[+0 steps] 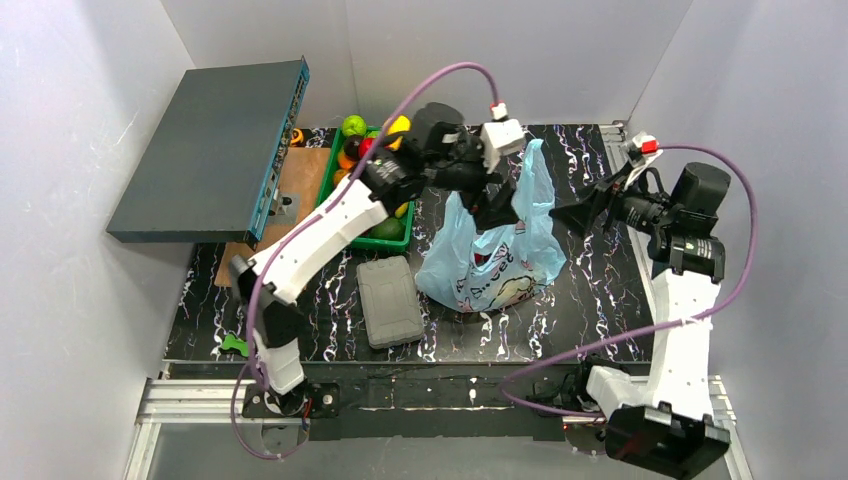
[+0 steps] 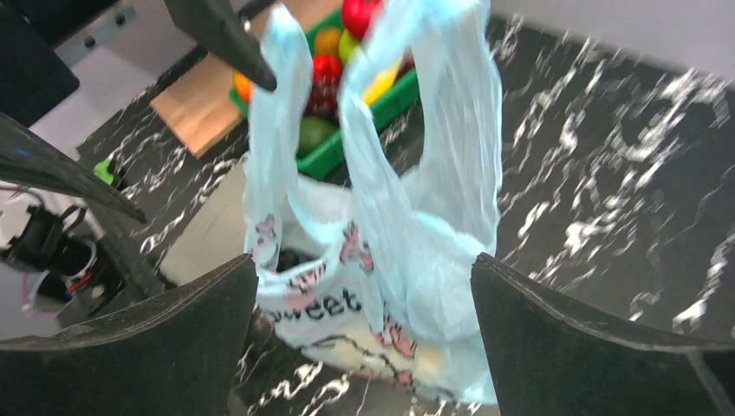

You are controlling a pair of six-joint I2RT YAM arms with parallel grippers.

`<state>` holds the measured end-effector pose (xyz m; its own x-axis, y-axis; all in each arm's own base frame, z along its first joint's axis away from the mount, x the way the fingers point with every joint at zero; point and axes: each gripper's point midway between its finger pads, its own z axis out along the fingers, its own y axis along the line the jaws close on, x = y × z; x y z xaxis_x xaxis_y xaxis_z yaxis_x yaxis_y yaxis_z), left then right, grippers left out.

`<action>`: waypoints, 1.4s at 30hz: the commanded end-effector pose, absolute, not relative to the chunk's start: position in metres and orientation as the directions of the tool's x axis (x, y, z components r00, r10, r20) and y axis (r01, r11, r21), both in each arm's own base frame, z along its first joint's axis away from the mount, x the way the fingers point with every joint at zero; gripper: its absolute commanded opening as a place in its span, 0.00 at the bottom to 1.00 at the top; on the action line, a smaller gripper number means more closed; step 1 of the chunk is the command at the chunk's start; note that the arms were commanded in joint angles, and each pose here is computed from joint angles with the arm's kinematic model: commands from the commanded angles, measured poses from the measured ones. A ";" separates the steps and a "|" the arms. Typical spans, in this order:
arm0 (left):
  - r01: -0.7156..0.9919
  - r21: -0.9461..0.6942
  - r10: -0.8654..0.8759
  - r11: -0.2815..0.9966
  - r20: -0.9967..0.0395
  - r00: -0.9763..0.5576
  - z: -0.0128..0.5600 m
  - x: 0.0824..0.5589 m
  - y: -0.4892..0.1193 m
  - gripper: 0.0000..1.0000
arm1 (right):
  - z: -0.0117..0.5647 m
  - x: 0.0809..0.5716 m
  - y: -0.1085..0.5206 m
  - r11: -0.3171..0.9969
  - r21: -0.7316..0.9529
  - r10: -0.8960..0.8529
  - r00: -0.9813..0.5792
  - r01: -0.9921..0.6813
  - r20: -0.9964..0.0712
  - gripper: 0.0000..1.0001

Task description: Place the fake fruits into the plastic bag and tie a complex knot

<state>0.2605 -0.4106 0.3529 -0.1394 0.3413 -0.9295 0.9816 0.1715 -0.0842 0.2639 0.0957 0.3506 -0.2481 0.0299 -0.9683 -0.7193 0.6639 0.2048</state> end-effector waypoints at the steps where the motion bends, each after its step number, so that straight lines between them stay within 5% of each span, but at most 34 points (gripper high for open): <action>1: 0.961 -0.040 0.420 0.273 -0.894 -0.156 0.337 0.279 -0.425 0.98 | 0.303 0.249 0.098 0.563 0.277 0.004 -0.333 -0.778 -0.943 0.99; 11: 0.945 0.157 0.441 0.287 -0.897 0.015 0.339 0.323 -0.444 0.98 | 0.282 0.296 0.084 0.507 0.176 -0.060 -0.238 -0.844 -0.969 0.98; 28: 0.934 0.177 0.329 0.309 -0.942 0.069 0.348 0.358 -0.462 0.98 | 0.271 0.320 0.136 0.331 0.067 -0.111 -0.110 -0.941 -0.988 0.98; 36: 0.950 0.163 0.259 0.267 -0.962 0.092 0.359 0.361 -0.457 0.98 | 0.280 0.291 0.155 0.235 0.011 -0.109 -0.038 -0.972 -0.993 0.56; 42: 0.982 0.124 0.207 0.141 -0.974 0.093 0.361 0.336 -0.459 0.98 | 0.284 0.271 0.163 0.175 -0.011 -0.102 -0.007 -0.985 -0.995 0.45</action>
